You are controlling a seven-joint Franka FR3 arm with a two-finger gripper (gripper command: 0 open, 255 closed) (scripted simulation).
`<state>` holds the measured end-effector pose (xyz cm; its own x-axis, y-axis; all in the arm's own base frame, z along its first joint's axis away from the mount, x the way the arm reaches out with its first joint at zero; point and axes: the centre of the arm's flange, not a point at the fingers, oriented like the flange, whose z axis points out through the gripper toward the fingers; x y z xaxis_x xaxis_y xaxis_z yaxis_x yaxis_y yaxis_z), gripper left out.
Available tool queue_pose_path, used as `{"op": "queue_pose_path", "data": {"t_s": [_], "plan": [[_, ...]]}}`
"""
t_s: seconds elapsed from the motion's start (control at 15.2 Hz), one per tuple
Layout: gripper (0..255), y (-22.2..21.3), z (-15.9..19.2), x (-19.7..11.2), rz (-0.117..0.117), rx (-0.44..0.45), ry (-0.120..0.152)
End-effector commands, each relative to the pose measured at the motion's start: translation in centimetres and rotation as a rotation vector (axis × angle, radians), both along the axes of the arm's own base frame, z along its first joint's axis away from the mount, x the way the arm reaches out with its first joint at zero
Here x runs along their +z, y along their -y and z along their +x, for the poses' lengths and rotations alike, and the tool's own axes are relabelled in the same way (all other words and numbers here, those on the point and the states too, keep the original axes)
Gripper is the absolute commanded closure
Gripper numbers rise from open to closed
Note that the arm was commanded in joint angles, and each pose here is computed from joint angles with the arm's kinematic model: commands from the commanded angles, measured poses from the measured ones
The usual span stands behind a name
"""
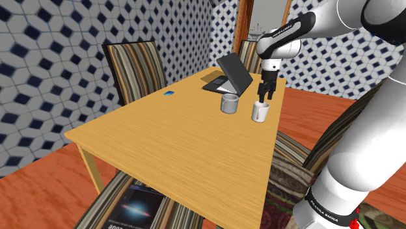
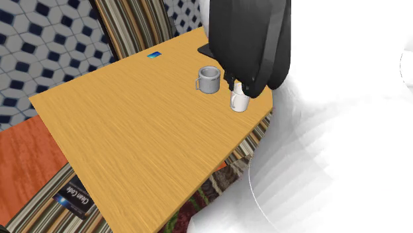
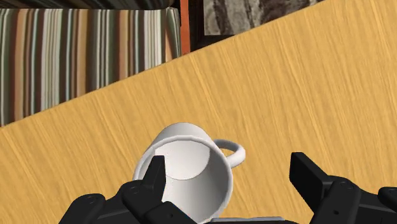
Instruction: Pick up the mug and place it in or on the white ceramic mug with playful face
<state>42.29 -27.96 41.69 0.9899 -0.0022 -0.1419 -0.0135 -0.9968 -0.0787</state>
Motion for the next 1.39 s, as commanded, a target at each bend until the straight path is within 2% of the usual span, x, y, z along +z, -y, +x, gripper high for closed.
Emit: {"op": "queue_pose_path", "data": {"t_s": [0.0,0.33,0.86,1.32], "plan": [[0,2.1,1.0,-0.8,-0.003,0.007,-0.004],[0,7.0,3.4,-3.1,-0.007,0.018,-0.011],[0,6.8,2.8,-7.1,-0.007,0.018,-0.011],[0,6.8,2.8,-7.1,-0.007,0.018,-0.011]]}}
